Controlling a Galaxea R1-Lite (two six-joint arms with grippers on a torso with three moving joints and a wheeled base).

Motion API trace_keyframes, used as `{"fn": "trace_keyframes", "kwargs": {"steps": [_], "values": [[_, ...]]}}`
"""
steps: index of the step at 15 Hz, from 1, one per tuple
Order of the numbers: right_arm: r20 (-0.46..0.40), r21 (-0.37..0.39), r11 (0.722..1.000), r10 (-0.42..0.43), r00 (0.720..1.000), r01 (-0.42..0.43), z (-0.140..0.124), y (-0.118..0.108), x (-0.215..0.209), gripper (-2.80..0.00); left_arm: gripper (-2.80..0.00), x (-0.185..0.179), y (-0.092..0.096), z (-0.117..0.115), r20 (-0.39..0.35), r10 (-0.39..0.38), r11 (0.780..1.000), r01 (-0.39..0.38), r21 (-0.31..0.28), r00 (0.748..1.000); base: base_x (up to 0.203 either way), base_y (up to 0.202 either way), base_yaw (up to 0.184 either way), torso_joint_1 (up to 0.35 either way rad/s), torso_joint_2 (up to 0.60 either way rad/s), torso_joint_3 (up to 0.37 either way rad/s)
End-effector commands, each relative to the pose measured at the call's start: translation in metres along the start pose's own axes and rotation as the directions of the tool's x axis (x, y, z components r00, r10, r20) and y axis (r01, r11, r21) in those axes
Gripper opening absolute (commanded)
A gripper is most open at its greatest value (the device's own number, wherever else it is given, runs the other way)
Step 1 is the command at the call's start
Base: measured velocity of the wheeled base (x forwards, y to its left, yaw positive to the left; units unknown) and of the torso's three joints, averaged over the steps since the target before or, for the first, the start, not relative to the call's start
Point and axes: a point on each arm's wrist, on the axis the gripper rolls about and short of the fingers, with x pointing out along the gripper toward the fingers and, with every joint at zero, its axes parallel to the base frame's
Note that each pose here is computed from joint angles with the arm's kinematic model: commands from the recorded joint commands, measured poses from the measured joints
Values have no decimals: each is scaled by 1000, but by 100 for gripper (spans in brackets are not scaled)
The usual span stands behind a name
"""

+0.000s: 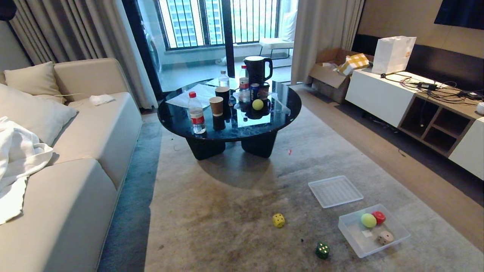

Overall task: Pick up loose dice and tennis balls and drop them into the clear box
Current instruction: Find toys out of the box

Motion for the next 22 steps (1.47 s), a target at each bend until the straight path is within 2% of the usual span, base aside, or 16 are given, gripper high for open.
{"fn": "trace_keyframes", "kwargs": {"steps": [1, 22], "values": [[-3, 0, 1000, 1, 1000, -1, 0, 0, 0, -280, -280, 0, 0, 0, -1, 1, 1000, -1, -1, 1000, 0, 0, 0, 2, 2, -201], [-3, -1, 1000, 1, 1000, -1, 0, 0, 0, -280, -280, 0, 0, 0, -1, 1, 1000, -1, -1, 1000, 0, 0, 0, 3, 2, -199]]}}
